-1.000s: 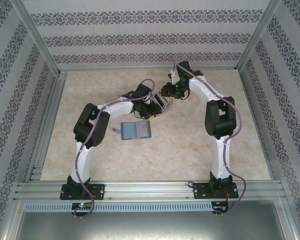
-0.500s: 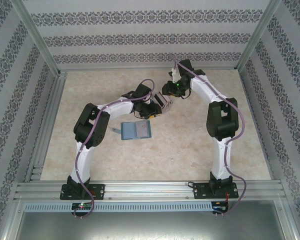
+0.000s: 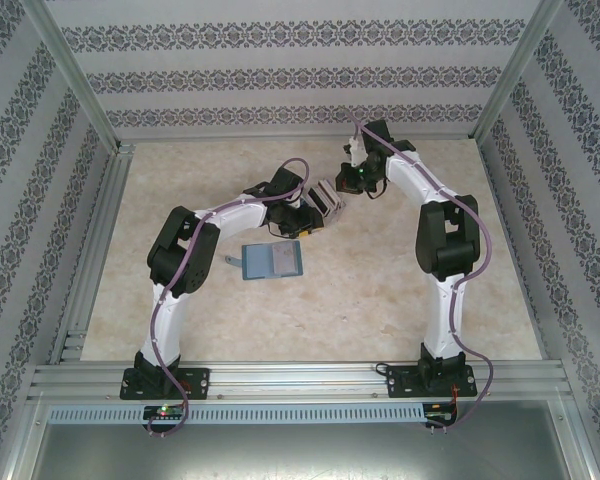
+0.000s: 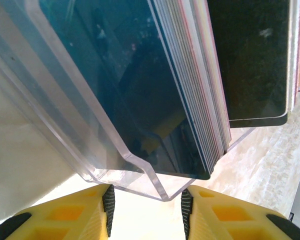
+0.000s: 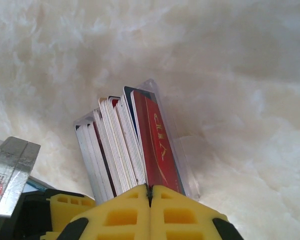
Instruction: Put the credit cards into the card holder
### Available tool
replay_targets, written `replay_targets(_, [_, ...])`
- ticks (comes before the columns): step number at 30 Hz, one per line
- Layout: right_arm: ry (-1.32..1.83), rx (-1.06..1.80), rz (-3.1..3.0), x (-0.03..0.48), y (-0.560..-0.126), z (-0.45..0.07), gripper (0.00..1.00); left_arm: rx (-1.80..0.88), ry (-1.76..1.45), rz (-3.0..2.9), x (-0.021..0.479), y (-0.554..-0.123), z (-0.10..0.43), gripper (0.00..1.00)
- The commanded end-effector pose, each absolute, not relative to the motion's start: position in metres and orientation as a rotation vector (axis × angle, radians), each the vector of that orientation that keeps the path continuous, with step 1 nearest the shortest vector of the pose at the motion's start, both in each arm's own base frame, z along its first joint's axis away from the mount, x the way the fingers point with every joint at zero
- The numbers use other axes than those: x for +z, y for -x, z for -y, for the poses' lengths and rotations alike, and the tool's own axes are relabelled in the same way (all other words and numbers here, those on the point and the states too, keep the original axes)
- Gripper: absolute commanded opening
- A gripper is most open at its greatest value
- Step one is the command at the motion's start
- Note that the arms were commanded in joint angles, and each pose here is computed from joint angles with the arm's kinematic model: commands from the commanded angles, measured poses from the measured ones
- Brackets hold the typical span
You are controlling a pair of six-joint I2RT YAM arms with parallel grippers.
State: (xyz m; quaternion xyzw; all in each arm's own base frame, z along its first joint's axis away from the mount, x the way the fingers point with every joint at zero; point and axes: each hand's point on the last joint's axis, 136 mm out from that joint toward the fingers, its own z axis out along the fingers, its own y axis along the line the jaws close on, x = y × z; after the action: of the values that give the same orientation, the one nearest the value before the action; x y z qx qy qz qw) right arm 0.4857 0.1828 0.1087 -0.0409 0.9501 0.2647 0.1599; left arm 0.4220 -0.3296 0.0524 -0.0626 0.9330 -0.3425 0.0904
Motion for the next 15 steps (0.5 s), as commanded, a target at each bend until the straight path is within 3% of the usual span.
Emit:
replay_targets(1, [0.118,0.805,-2.718,0.1186,-0.4752,-0.1889,0.01,-1.071,0.185,-2.725,0.0629,-0.4295,0.3325,0.43])
replay_targets(4, [0.117,0.822,-2.712,0.1202,-0.4755,-0.1903,0.09,-1.07,0.184,-2.727,0.0631,-0.4287,0.3327,0.43])
replay_targets(15, [0.082,0.922,-2.674,0.1284,-0.4737,-0.1894,0.12,-1.06,0.188,-2.726,0.064,-0.4294,0.3313,0.43])
